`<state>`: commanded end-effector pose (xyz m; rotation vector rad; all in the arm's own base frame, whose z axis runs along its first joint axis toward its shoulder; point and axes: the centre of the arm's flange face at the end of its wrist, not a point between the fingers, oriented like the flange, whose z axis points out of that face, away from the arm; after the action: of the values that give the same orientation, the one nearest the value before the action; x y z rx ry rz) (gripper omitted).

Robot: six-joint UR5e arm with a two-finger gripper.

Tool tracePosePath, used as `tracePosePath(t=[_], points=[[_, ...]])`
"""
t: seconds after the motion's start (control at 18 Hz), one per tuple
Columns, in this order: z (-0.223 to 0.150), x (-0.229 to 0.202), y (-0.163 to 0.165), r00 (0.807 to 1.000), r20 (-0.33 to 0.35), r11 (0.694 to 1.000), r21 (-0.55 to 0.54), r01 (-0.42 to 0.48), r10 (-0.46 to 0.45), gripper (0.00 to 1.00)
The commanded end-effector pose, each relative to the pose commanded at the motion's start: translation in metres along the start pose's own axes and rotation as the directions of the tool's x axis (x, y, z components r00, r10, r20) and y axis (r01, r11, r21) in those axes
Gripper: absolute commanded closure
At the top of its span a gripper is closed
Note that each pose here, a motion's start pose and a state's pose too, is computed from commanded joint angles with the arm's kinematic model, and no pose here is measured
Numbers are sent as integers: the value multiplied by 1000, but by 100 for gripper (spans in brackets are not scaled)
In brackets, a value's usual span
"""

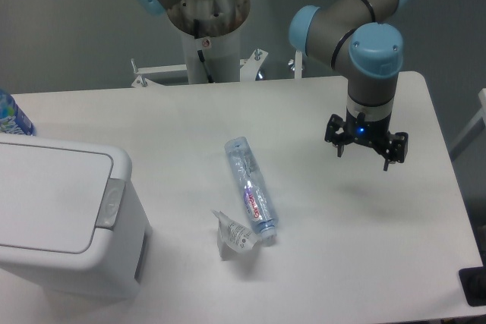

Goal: Open the trash can

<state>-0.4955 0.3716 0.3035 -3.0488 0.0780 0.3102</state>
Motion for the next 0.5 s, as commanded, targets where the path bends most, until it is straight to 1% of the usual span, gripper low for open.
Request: tracePosePath(t=[0.5], points=[[-3,0,0,1000,2,1000,12,-3,3,0]])
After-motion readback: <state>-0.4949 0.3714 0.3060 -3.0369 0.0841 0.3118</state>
